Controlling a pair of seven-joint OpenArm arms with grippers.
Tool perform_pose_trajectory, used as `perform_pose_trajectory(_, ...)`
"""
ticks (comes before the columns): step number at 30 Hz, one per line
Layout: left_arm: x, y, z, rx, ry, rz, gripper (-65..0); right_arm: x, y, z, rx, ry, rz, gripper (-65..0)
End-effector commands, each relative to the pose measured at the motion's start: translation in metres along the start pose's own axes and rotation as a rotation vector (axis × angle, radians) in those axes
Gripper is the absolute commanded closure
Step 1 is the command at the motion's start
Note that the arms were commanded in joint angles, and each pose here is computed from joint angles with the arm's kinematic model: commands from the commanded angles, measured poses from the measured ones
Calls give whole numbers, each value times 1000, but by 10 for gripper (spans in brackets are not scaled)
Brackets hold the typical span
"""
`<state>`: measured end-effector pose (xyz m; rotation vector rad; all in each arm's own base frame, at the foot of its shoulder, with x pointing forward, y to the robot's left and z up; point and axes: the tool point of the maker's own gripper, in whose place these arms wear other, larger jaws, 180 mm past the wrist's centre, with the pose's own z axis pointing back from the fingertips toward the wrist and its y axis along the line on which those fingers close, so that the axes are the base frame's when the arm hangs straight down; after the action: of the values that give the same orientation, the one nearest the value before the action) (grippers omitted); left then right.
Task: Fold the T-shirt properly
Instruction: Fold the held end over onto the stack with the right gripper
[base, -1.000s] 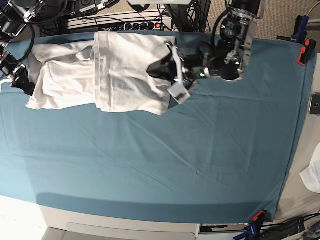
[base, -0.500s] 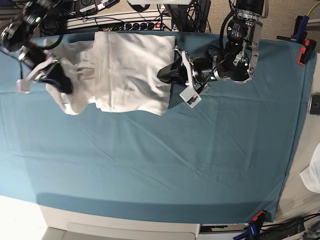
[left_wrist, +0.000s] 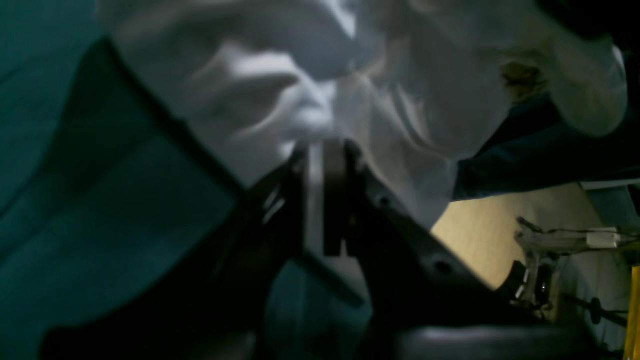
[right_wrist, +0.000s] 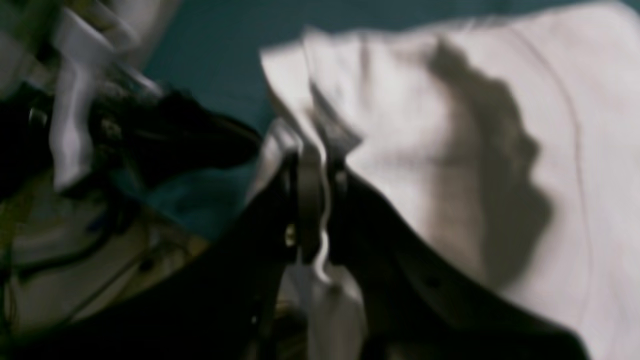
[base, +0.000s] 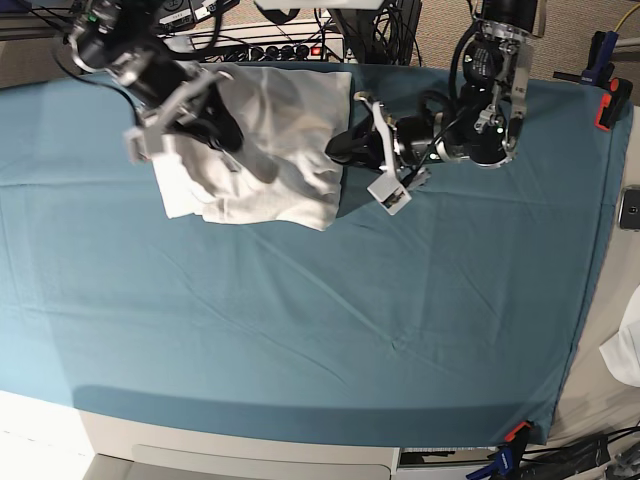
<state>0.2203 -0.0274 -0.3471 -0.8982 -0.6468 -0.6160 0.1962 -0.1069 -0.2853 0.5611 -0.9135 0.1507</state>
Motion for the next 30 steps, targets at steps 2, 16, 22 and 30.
perform_pose_trajectory(2,11,-1,6,-9,-37,-21,-70,16,9,-8,8,-65,52,0)
perform_pose_trajectory(16,8,3,12,-8,-28,-22,-69,15,27,-72,-57,-49,185,0)
perform_pose_trajectory(22,8,3,12,-8,-28,-22,-69,-4,18,-102,-49,20,145,0)
perform_pose_trajectory(30,11,3,12,-8,-33,-26,-70,-1,46,-103,111,8,138,-61)
